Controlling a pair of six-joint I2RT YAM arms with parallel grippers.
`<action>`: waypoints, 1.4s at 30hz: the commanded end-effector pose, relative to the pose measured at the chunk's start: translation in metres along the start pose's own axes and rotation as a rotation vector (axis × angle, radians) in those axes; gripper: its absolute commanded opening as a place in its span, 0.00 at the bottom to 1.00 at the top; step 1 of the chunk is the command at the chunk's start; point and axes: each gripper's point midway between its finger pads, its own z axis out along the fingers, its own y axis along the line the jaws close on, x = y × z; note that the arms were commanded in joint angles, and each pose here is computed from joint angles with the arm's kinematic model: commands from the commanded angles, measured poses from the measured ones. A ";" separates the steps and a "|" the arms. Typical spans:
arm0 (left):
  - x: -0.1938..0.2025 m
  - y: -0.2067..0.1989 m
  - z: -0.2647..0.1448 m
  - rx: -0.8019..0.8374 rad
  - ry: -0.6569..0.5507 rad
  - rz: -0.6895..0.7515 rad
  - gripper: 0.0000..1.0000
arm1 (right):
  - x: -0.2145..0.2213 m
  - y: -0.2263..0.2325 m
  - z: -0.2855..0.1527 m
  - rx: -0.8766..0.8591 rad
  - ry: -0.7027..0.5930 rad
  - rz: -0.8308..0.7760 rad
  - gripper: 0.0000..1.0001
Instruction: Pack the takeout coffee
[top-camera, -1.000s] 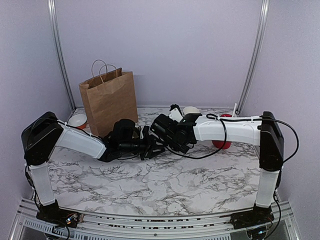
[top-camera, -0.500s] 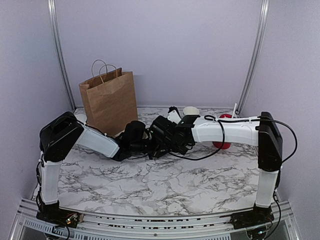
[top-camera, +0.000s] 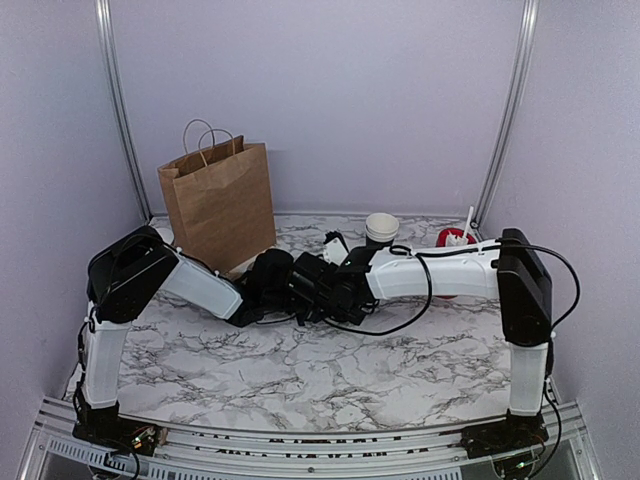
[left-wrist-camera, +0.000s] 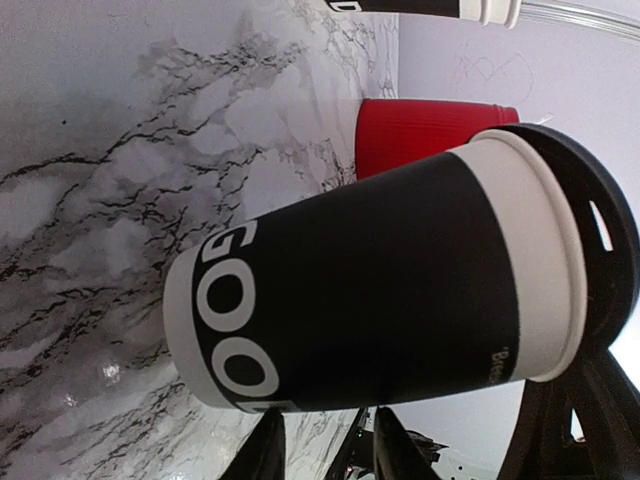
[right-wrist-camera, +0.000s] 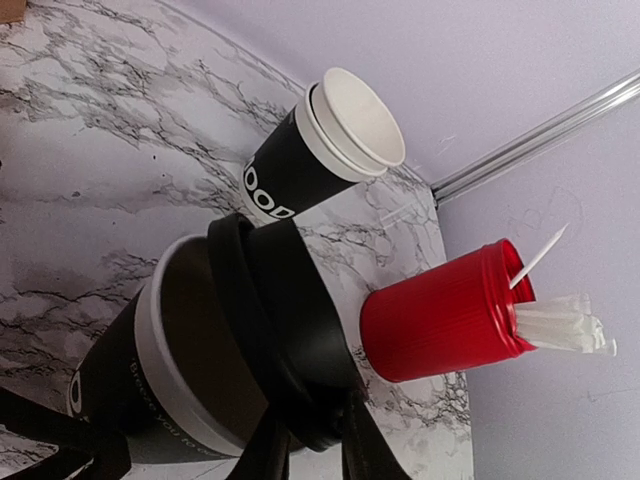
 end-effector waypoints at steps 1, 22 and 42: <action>-0.003 -0.002 0.004 0.019 -0.002 0.020 0.31 | 0.000 0.010 -0.010 -0.040 0.008 0.048 0.18; 0.000 -0.002 -0.006 0.017 -0.010 0.028 0.31 | 0.008 0.035 -0.033 -0.159 0.043 0.063 0.41; -0.003 -0.011 -0.020 0.029 -0.022 0.044 0.31 | -0.024 0.036 -0.052 -0.413 0.070 0.133 0.81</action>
